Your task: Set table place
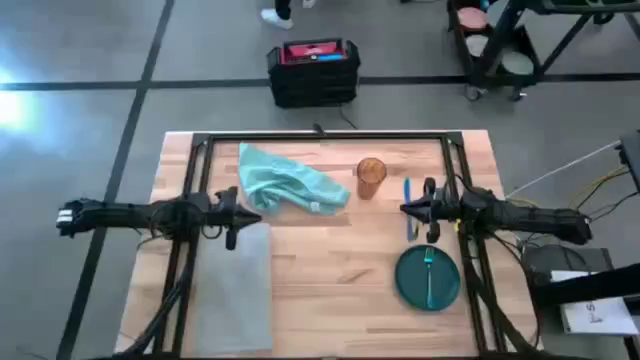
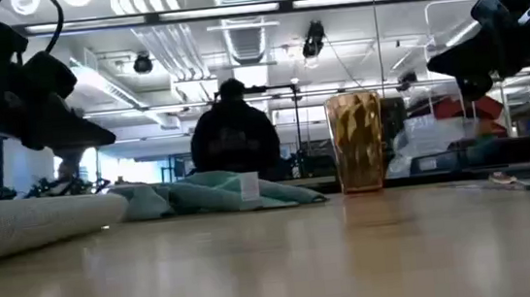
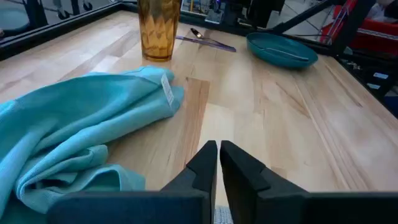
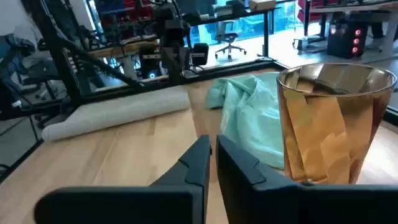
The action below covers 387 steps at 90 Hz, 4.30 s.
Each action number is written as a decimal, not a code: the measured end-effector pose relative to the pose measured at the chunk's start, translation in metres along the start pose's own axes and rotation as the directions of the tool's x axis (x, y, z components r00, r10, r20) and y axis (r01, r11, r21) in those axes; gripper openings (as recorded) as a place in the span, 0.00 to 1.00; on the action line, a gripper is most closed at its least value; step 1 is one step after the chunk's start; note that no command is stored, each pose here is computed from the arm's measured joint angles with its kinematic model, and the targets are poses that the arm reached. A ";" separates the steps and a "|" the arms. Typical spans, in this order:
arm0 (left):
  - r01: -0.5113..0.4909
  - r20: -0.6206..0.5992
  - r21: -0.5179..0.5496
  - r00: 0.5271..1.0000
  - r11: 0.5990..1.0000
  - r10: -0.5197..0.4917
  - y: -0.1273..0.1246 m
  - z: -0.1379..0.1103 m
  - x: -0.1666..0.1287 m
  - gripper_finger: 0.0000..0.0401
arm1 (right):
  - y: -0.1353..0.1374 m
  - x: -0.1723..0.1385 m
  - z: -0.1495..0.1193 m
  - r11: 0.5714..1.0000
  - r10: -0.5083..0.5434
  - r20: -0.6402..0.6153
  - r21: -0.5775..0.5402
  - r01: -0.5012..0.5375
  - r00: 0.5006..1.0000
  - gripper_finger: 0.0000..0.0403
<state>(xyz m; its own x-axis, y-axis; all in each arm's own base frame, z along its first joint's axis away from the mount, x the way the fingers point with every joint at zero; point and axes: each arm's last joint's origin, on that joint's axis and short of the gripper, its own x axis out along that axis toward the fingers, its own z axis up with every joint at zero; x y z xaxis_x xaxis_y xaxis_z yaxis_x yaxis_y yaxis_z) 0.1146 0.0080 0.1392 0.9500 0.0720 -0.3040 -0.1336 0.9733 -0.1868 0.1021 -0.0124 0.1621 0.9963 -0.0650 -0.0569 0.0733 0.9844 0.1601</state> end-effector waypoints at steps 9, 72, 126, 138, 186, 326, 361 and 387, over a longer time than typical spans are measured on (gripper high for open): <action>0.000 0.000 0.000 1.000 1.000 0.000 0.000 0.000 0.000 0.02 | 0.000 0.000 0.000 1.000 0.000 0.000 0.000 0.000 1.000 0.03; 0.000 0.000 0.000 1.000 1.000 0.000 0.000 0.000 0.000 0.02 | 0.000 0.000 0.000 1.000 0.000 0.000 0.000 0.000 1.000 0.03; 0.000 0.000 0.000 1.000 1.000 0.000 0.000 0.000 0.000 0.02 | 0.000 0.000 0.000 1.000 0.000 0.000 0.000 0.000 1.000 0.03; 0.000 0.000 0.000 1.000 1.000 0.000 0.000 0.000 0.000 0.02 | 0.000 0.000 0.000 1.000 0.000 0.000 0.000 0.000 1.000 0.03; -0.112 0.028 0.006 0.993 0.994 0.112 0.003 0.001 0.000 0.02 | 0.000 0.000 0.000 1.000 0.000 0.000 0.000 0.000 1.000 0.03; 0.000 0.166 -0.297 0.985 0.955 0.051 -0.016 0.087 -0.013 0.00 | 0.000 0.000 0.000 1.000 0.000 0.001 0.000 0.000 1.000 0.03; -0.182 -0.562 -0.209 0.826 0.961 0.034 -0.079 0.141 0.025 0.00 | 0.000 0.000 0.001 0.935 0.007 0.013 0.354 -0.011 1.000 0.03; -0.335 -0.879 -0.088 0.468 0.938 0.085 -0.172 0.089 0.028 0.00 | 0.000 0.000 0.001 0.912 -0.008 0.011 0.410 0.003 1.000 0.03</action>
<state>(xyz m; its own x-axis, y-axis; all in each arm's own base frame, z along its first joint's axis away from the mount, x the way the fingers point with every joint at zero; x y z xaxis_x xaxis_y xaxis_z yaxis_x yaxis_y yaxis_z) 0.1888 -0.1377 0.2459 0.1853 -0.0753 -0.9798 -0.4681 0.8699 -0.1554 0.1021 -0.0127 0.1630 0.9961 -0.0747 -0.0476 0.0886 0.8303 0.5502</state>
